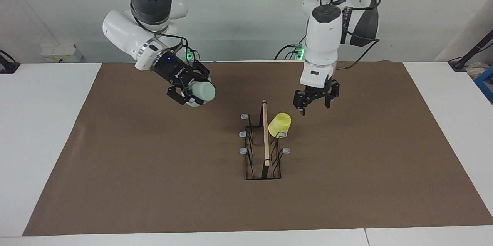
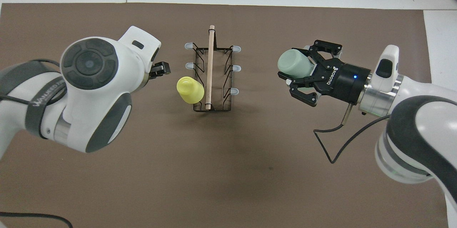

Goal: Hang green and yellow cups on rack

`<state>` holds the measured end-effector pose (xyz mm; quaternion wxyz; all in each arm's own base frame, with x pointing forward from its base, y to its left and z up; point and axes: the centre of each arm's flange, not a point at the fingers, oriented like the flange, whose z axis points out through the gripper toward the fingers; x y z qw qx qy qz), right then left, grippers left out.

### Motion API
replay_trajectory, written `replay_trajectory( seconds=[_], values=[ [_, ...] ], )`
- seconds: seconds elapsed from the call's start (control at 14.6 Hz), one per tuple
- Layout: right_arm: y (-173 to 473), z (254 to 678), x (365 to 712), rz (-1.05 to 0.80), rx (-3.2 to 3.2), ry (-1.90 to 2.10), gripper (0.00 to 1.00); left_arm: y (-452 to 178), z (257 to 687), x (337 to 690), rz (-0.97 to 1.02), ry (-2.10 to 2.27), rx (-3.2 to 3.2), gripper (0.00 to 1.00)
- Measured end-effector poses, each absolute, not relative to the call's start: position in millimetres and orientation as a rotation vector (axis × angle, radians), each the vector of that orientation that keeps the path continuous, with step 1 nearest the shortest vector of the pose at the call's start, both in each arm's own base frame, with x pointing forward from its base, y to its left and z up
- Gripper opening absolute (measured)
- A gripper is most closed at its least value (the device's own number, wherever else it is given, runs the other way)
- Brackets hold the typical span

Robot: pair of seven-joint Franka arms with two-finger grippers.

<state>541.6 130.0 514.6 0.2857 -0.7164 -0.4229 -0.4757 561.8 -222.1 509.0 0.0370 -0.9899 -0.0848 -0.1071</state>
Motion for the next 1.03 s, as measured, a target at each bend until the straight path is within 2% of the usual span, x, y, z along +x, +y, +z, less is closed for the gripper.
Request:
replay_trajectory(
  seconds=[0.21, 0.48, 0.68, 0.82, 1.03],
  values=[
    [113.4, 500.1, 535.7, -1.346, -1.761, -1.053, 0.66, -161.7, 524.0, 572.8, -0.275, -0.152, -3.083, 1.0],
    [119.3, 423.5, 518.7, -1.471, -1.617, -0.924, 0.66, -73.7, 541.7, 575.9, -0.204, -0.009, -3.134, 1.0],
    [144.7, 419.2, 515.4, -1.501, -1.578, -0.828, 0.66, -12.7, 559.3, 574.6, -0.189, 0.071, -3.157, 1.0],
    [173.2, 416.2, 510.9, -1.566, -1.539, -0.762, 0.66, 5.0, 578.3, 573.1, -0.177, 0.12, -3.154, 1.0],
    [208.2, 386.6, 505.3, -1.608, -1.53, -0.754, 0.66, -0.1, 607.2, 569.5, -0.142, 0.167, -3.155, 1.0]
  ],
)
